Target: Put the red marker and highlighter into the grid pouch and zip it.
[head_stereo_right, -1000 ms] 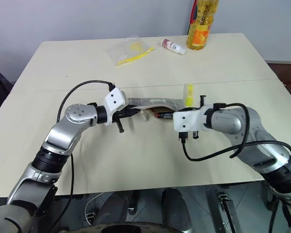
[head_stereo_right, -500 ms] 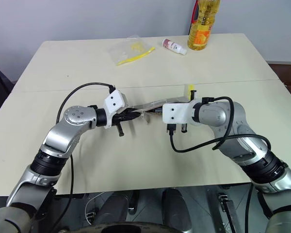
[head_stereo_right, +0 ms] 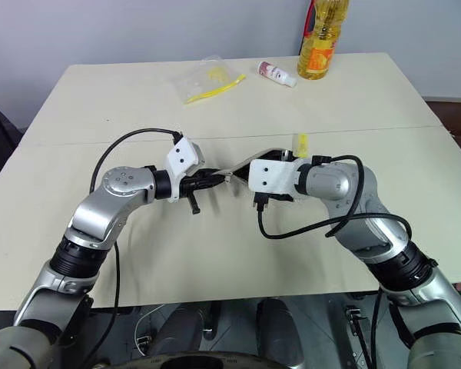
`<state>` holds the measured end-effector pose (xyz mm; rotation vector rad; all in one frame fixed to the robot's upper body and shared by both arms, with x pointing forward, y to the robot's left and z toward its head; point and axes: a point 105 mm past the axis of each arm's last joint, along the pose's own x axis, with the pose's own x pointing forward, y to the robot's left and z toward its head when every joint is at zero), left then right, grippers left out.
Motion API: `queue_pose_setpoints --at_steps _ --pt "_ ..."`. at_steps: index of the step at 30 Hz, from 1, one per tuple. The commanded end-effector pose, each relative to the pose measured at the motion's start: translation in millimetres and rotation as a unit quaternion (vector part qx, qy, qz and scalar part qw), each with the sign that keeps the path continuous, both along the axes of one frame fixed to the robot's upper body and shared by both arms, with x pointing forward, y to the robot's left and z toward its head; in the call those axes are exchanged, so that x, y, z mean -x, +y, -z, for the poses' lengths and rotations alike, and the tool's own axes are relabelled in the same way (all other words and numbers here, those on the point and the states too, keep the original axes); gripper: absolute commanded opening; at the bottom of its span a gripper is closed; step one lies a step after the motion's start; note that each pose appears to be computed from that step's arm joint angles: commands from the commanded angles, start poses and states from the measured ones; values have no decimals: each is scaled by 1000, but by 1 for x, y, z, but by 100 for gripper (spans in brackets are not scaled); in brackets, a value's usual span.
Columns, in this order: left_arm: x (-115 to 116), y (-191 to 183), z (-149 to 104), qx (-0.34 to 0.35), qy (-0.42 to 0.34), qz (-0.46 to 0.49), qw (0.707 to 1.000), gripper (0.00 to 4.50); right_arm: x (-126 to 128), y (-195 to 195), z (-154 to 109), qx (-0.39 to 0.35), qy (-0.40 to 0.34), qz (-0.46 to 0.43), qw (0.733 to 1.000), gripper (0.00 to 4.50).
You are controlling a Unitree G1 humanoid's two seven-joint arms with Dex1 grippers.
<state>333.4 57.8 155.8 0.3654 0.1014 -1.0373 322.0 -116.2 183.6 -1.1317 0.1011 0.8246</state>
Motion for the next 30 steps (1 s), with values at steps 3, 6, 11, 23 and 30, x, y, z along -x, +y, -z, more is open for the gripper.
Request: queue_pose_setpoints --at_steps 3,6,11,23,30 --pt "-26 22 -17 25 -25 -90 995 0 17 6 -46 -147 -9 -34 988 323" --pt "-39 34 -16 27 -28 -138 990 0 20 2 -68 -257 16 -30 966 323" --pt "-58 58 -18 39 -30 -225 973 0 -9 -33 -57 -336 30 96 936 323" --pt "-73 57 -15 54 -37 -298 952 0 -80 -70 25 -409 67 355 838 323" --pt "-67 44 -13 61 -38 -280 957 0 -99 -84 48 -416 61 430 799 323"
